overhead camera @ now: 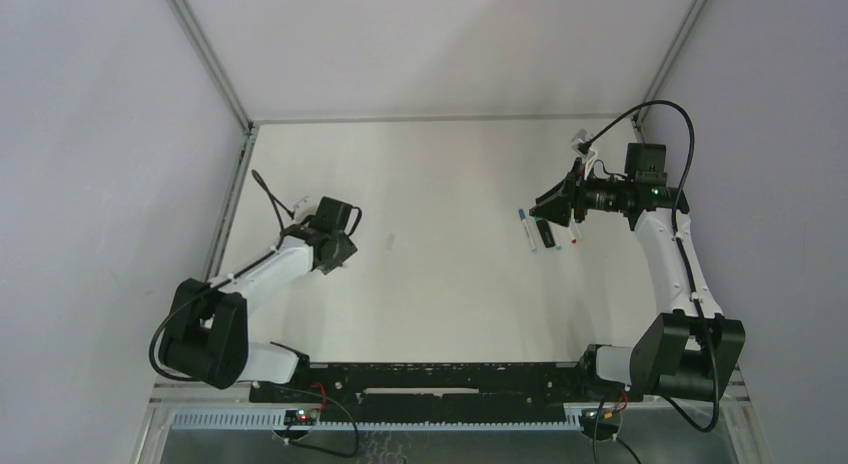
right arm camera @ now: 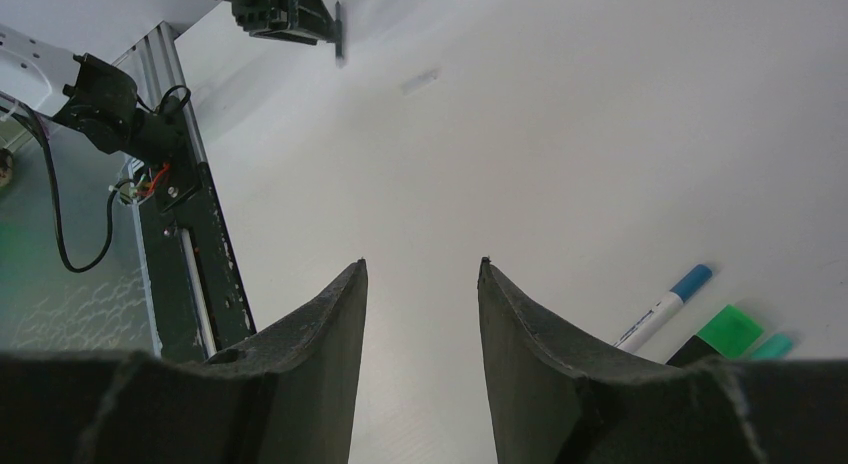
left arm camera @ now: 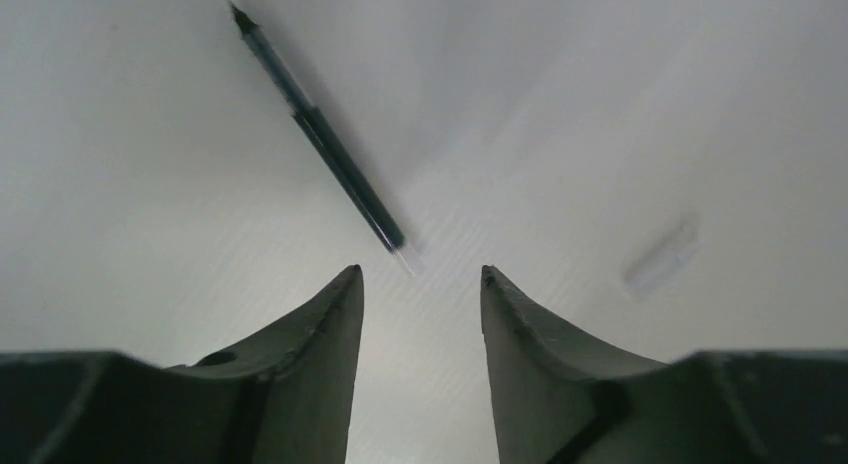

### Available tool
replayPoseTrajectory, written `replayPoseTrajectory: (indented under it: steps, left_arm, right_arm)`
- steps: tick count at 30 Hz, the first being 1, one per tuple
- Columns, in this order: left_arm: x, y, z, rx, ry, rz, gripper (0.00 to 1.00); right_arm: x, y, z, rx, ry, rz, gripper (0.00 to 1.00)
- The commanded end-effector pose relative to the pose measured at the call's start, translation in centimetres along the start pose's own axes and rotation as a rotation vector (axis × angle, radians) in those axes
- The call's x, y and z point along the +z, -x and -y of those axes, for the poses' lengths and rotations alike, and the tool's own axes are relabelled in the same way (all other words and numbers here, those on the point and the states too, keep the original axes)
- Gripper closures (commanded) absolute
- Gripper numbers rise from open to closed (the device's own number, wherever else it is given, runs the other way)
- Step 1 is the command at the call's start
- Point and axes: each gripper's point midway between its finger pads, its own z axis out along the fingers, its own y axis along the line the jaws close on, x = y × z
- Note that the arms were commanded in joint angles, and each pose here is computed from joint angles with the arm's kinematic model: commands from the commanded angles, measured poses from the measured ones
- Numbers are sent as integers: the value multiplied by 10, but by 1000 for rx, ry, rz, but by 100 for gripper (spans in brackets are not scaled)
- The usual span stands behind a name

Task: Insert the pens into the pen caps
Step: Pick up the pen from the center of the board.

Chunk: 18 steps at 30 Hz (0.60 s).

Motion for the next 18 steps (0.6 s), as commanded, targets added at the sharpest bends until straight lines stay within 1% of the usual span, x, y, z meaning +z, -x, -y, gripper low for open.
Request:
replayPoseTrajectory:
  steps: [1, 2, 5, 14, 18]
  left_arm:
    - [2, 20, -9, -67, 106, 36, 45]
    - [4, 23, -9, -73, 113, 36, 43]
    - [10, 27, -7, -87, 123, 18, 44]
    - [28, 29, -6, -94, 174, -36, 55]
    - [33, 25, -10, -103, 187, -58, 57]
  right_arm:
    - [0, 4, -5, -37, 14, 11, 48]
    - [0, 5, -6, -39, 13, 12, 48]
    - [-1, 5, -6, -41, 12, 12, 48]
    - [-2, 6, -6, -46, 10, 14, 48]
    - [-2, 6, -6, -46, 10, 15, 48]
